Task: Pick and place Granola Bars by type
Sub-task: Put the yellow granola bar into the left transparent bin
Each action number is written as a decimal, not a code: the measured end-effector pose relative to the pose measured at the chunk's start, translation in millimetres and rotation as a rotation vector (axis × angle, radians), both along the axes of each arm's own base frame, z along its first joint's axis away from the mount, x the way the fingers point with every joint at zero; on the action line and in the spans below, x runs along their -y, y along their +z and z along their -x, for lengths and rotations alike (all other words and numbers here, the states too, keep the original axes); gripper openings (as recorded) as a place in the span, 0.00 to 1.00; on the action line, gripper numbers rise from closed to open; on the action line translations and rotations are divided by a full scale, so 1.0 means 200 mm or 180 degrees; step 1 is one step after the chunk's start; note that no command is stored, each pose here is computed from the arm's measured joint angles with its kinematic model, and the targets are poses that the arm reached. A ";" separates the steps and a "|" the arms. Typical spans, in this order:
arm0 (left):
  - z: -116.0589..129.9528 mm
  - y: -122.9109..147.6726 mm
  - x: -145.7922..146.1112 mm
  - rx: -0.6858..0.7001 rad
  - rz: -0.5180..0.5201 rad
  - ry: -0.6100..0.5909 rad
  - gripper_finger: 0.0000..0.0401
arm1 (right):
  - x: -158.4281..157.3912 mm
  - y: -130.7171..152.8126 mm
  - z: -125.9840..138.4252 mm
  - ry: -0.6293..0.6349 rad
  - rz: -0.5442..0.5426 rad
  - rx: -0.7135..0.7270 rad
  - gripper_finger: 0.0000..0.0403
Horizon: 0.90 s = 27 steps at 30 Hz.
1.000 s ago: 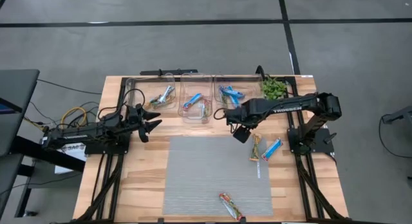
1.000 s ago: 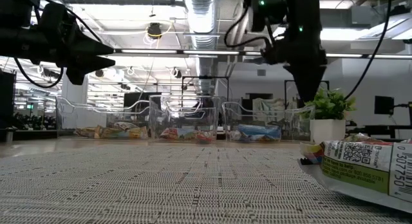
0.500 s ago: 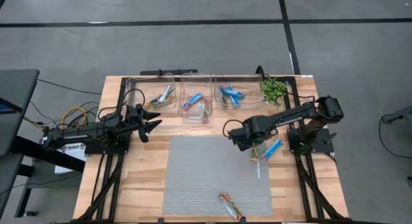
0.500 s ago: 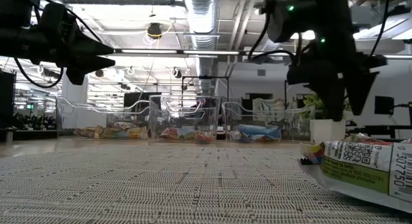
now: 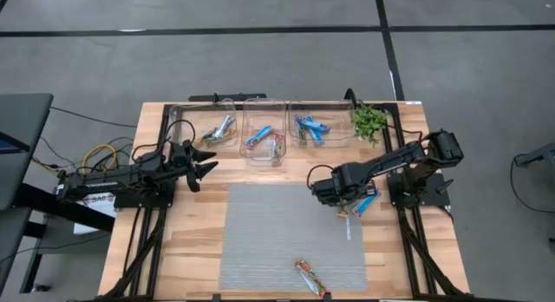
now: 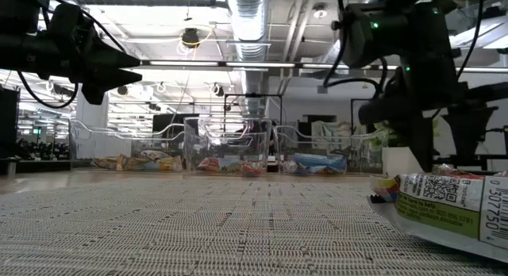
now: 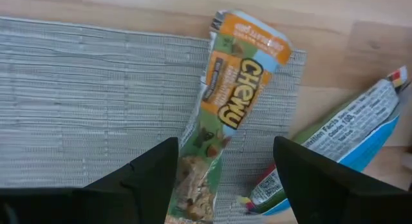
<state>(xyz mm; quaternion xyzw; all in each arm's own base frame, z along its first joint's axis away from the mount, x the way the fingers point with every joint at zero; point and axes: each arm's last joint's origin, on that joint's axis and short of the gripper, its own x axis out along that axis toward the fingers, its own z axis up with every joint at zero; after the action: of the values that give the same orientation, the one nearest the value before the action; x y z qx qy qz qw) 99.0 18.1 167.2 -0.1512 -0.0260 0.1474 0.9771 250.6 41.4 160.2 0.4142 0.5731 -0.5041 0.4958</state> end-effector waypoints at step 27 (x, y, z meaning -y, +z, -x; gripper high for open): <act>0.00 0.00 0.00 0.0000 0.0000 0.0001 0.46 | -0.01 -0.08 -0.05 0.0470 -0.0112 0.0577 0.02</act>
<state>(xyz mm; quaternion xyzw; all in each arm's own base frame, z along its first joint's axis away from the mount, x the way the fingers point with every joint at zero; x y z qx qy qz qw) 99.0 18.2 167.2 -0.1512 -0.0260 0.1476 0.9771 260.4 43.0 144.0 0.4233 0.5637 -0.4166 0.5741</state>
